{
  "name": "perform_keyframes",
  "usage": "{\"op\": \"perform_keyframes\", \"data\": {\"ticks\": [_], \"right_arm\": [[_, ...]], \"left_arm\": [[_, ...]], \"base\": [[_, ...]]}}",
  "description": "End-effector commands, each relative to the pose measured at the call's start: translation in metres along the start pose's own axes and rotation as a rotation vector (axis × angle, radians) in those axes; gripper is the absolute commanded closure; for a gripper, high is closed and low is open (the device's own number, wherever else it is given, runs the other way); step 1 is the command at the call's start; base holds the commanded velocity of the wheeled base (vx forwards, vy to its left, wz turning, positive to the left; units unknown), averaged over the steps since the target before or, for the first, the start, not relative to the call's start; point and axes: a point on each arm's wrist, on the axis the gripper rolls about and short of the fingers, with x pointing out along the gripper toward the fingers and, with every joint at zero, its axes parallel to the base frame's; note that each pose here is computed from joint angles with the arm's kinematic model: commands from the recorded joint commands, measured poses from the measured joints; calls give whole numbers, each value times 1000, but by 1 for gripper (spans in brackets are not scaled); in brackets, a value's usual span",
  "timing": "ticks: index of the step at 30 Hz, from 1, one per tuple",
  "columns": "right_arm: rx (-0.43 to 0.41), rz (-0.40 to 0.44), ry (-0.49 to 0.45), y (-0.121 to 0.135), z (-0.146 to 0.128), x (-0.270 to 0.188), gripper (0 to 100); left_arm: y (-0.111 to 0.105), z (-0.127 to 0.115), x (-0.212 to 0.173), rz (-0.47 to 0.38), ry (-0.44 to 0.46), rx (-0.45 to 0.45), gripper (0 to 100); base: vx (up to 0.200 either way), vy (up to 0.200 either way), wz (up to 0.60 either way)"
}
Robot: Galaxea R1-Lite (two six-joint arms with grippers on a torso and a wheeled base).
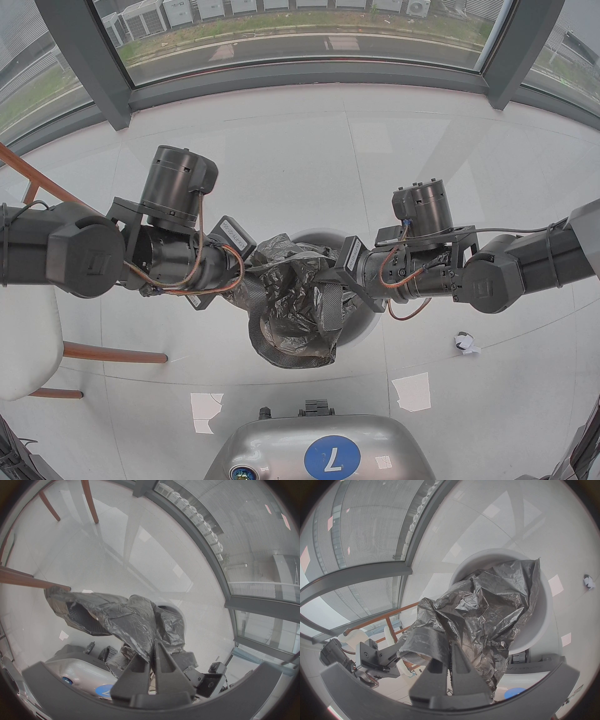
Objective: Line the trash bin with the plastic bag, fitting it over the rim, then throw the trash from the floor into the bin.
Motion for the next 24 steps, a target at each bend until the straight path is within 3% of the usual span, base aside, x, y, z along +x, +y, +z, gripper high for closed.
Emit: {"op": "perform_keyframes", "data": {"ticks": [1,12,24], "right_arm": [[-53,-7,-24,-3,7,-9,100],[-96,-107,-57,-22,4,-7,100],[-294,-140,-74,-40,2,16,100]], "left_arm": [[-10,-13,8,-20,27,17,100],[-15,-20,18,-23,42,29,100],[-16,-20,18,-26,41,28,100]], "base": [[0,0,0],[0,0,0],[0,0,0]]}}
